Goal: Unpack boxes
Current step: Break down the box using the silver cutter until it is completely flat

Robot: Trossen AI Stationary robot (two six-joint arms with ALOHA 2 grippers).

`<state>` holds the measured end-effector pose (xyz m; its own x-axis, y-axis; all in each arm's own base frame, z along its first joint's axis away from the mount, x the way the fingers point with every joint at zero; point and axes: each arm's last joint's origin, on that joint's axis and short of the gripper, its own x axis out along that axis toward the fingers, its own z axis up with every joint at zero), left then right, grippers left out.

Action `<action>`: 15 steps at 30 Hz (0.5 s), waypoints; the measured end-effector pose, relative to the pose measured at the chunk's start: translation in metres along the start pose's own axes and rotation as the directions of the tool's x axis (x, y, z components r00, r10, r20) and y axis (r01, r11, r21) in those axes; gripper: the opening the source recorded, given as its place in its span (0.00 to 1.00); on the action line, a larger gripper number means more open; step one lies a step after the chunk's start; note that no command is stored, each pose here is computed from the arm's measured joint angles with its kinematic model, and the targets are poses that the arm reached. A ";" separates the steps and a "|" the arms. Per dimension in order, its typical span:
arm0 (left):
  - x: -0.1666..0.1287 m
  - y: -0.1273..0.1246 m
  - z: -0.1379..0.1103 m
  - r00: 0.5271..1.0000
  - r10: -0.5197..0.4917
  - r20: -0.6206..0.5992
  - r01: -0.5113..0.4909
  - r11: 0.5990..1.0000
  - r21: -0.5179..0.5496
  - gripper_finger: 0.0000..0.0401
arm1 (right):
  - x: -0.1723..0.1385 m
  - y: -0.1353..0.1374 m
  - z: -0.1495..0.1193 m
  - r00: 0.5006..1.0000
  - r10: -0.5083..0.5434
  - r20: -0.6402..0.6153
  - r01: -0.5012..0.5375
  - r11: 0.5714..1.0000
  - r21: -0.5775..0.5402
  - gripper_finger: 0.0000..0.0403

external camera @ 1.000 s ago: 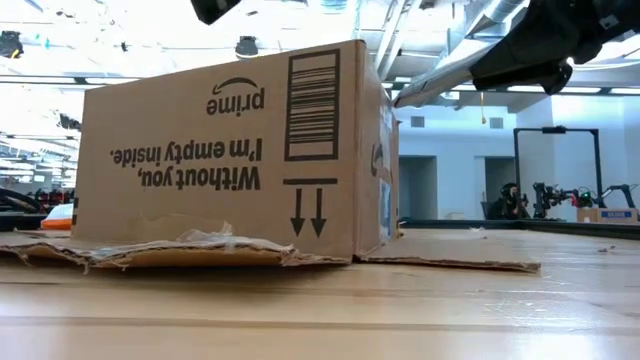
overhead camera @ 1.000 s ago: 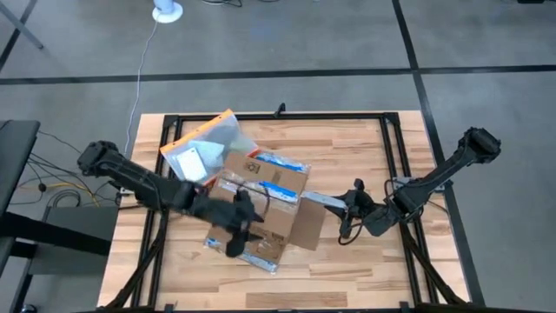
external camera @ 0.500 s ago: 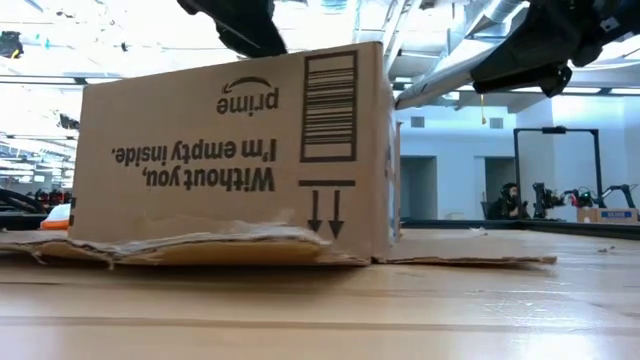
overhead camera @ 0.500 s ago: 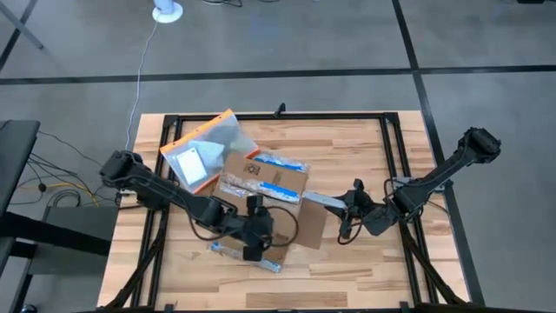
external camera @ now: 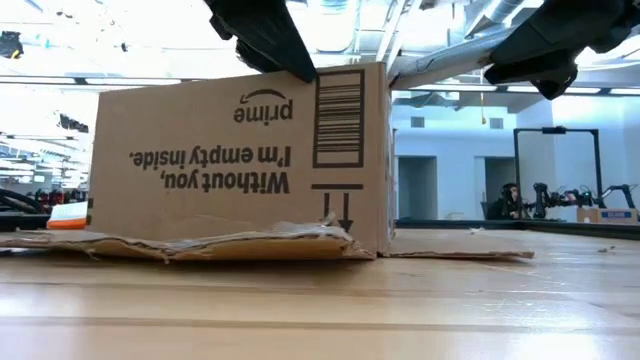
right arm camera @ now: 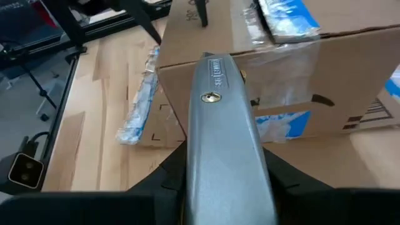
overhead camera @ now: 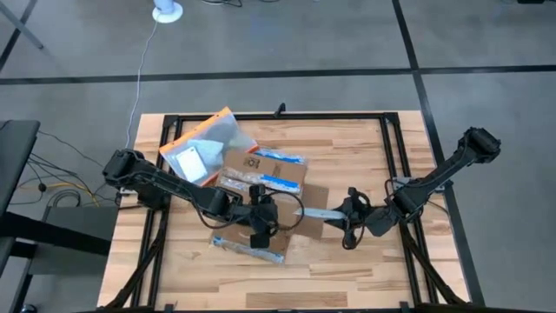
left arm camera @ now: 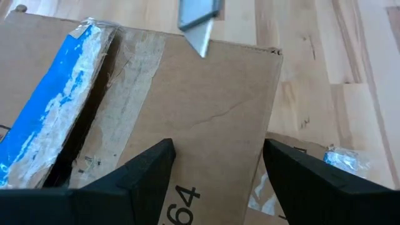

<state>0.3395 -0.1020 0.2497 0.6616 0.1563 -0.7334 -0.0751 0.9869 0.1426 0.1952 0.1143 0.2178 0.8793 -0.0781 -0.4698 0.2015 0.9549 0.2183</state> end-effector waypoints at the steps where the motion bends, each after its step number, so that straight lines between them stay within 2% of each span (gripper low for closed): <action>1: 0.000 0.001 0.000 1.000 0.002 -0.001 -0.002 1.000 0.005 0.59 | 0.000 0.000 0.000 1.000 0.001 -0.001 -0.001 1.000 0.000 0.23; 5: 0.001 0.001 -0.001 1.000 -0.004 -0.012 0.004 1.000 0.012 0.59 | 0.000 -0.001 0.000 1.000 -0.017 0.007 0.017 1.000 -0.005 0.23; 10: -0.002 -0.006 -0.003 0.999 -0.036 -0.018 0.036 0.999 0.008 0.59 | -0.005 -0.010 0.003 0.985 -0.158 0.070 0.161 0.986 -0.036 0.23; 15: -0.004 -0.011 -0.004 0.998 -0.057 -0.020 0.057 0.998 0.017 0.59 | -0.003 -0.021 0.000 0.973 -0.228 0.026 0.229 0.972 -0.053 0.23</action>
<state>0.3346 -0.1137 0.2483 0.6501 0.1007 -0.7532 -0.0242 0.9934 0.1120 0.1885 0.0946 0.2149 0.8211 -0.3011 -0.4849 0.3745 0.9253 0.0597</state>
